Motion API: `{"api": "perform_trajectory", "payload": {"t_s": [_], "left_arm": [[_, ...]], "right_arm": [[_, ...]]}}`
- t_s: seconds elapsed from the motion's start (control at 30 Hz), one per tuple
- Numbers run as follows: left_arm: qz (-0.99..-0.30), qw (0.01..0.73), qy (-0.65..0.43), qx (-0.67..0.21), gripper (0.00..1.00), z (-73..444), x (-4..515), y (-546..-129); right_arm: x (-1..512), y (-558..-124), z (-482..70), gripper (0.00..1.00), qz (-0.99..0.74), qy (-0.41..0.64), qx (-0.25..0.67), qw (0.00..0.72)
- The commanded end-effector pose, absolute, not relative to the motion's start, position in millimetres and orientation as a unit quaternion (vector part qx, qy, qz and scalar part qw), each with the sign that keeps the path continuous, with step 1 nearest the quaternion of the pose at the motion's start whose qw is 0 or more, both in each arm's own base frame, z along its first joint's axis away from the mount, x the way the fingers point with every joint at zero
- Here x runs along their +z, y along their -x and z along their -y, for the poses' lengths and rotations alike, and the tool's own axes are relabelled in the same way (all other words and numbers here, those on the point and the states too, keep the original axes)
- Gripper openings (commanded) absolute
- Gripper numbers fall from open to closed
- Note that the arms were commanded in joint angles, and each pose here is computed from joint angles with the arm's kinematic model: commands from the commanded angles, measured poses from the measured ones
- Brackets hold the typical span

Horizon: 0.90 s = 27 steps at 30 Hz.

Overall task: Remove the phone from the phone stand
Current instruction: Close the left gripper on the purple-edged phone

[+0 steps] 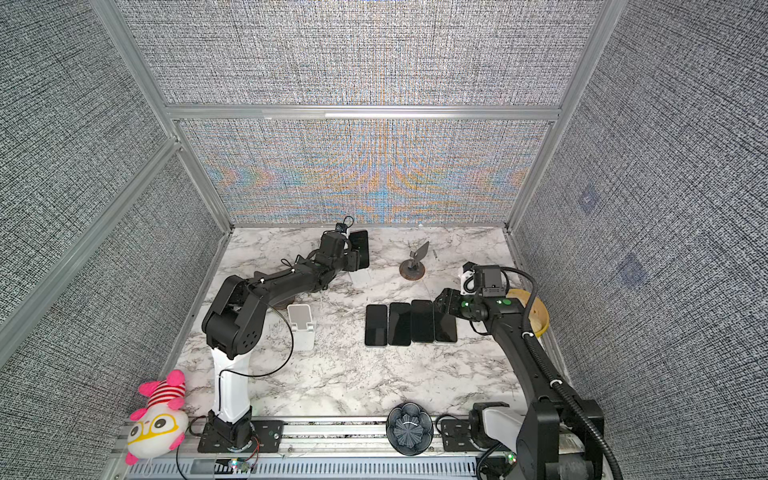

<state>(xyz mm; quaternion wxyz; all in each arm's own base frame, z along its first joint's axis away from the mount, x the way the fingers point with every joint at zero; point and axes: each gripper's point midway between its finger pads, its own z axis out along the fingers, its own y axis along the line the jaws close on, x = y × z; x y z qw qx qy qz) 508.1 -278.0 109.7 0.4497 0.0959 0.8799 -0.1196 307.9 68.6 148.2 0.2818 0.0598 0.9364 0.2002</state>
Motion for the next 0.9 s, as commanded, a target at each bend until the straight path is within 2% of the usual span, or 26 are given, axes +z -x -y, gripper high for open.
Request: {"api": "perform_trajectory", "payload": {"t_s": [0.0,0.13,0.27,0.53,0.67,0.87], "left_arm": [[-0.876,0.458,-0.091,-0.120,0.72,276.5,118.1,-509.0],[-0.865,0.472,-0.085,-0.145,0.98,276.6,130.5,-500.5],[-0.846,0.486,-0.078,-0.207,0.98,287.3,145.5,-486.9],[-0.841,0.483,-0.034,-0.240,0.98,294.4,165.7,-480.5],[-0.858,0.478,-0.021,-0.186,0.98,302.0,157.4,-484.8],[-0.859,0.491,0.059,-0.134,0.98,291.0,158.3,-485.0]], "right_arm": [[147.4,-306.8,-67.6,0.70,-0.938,-0.057,0.196,0.281],[147.2,-307.8,-67.4,0.69,-0.938,-0.057,0.196,0.281],[145.3,-309.8,-68.5,0.70,-0.937,-0.059,0.199,0.280],[164.5,-327.2,-91.0,0.69,-0.920,-0.031,0.244,0.306],[161.5,-331.3,-96.0,0.69,-0.918,-0.034,0.254,0.303],[158.0,-328.9,-98.1,0.69,-0.916,-0.038,0.261,0.303]]}}
